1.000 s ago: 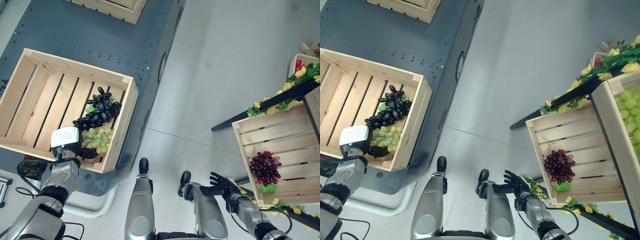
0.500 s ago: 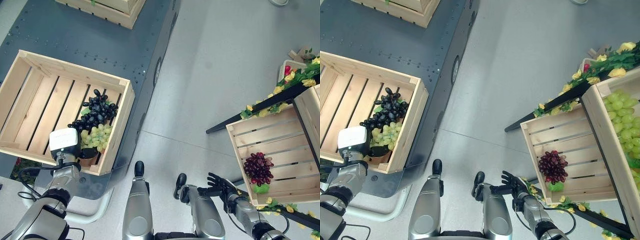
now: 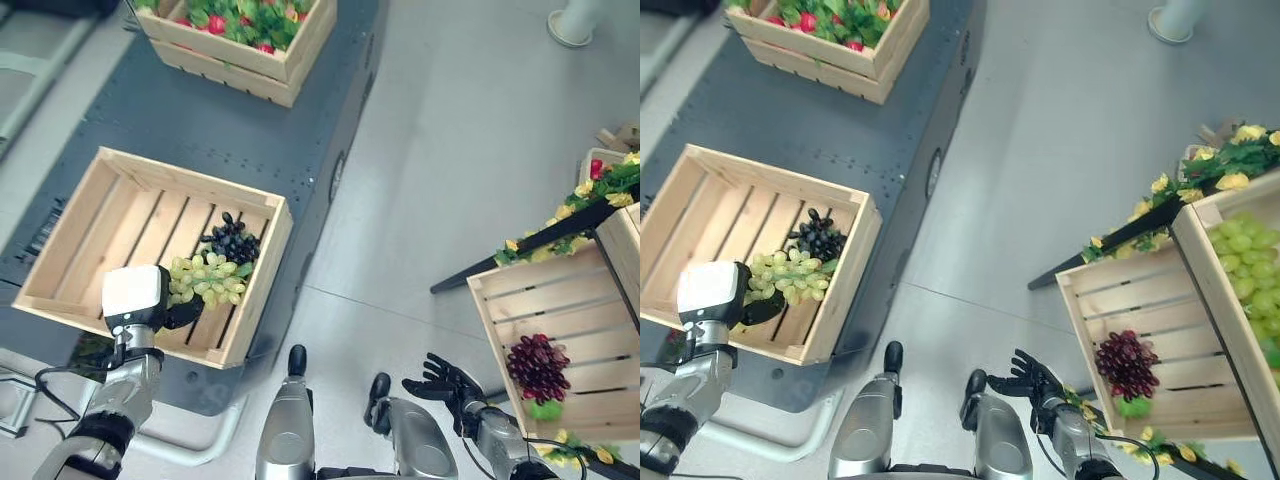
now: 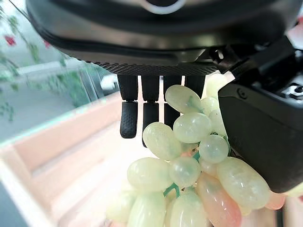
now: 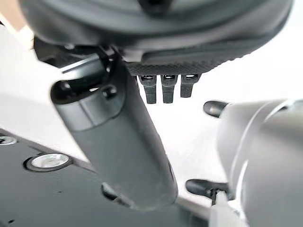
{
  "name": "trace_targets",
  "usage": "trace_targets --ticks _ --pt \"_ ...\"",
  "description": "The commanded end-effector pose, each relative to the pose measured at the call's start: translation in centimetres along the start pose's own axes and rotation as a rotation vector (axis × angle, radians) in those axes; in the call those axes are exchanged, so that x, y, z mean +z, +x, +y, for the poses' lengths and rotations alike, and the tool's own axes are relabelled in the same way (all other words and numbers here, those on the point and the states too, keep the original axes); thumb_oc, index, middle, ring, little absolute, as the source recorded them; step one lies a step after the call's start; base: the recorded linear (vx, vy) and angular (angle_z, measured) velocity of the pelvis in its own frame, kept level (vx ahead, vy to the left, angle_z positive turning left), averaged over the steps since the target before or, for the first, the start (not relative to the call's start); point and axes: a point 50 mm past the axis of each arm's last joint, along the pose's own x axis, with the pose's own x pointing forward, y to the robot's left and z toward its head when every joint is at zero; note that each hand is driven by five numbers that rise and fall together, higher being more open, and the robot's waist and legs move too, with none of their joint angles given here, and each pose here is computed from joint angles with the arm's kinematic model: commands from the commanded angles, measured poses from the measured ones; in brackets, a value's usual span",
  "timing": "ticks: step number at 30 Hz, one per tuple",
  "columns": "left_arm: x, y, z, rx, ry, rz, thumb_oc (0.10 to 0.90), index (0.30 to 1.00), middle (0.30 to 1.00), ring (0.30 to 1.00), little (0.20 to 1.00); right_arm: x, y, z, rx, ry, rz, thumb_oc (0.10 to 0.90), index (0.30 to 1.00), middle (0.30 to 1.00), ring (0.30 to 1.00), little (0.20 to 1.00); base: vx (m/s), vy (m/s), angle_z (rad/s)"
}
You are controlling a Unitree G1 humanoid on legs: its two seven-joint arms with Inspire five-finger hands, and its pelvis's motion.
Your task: Pick up the fruits from the basket on one side to the basket on the other side
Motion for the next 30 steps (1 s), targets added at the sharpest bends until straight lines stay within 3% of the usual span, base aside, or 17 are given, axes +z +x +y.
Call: trace_targets --ticks 1,10,15,23,30 --pt "-3.5 2.2 5.7 0.294 0.118 0.036 0.400 0.300 0.300 0.300 0.300 1.2 -1.1 -2.0 -0.065 0.072 -0.135 0.800 0.900 0.900 0.900 0.900 0.03 -0.041 0.08" --pt "-3.6 0.8 9.6 0.407 0.203 -0.086 0.400 0.300 0.300 0.300 0.300 6.1 -2.4 1.0 0.041 0.139 -0.409 0.800 0.900 0.900 0.900 0.900 0.03 -0.051 0.07" --pt "-2.9 0.9 11.0 0.509 0.083 -0.117 0.400 0.300 0.300 0.300 0.300 9.6 -3.8 2.8 0.147 0.126 -0.605 0.800 0.900 0.900 0.900 0.900 0.00 -0.064 0.04" --pt "0.6 1.1 10.6 0.529 0.062 -0.272 0.400 0.300 0.300 0.300 0.300 15.8 -6.4 6.7 0.399 0.071 -0.842 0.800 0.900 0.900 0.900 0.900 -0.01 -0.058 -0.01" --pt "5.4 2.1 11.2 0.508 0.147 -0.587 0.400 0.300 0.300 0.300 0.300 18.3 -7.6 9.6 0.653 -0.119 -0.806 0.800 0.900 0.900 0.900 0.900 -0.01 -0.043 0.03"
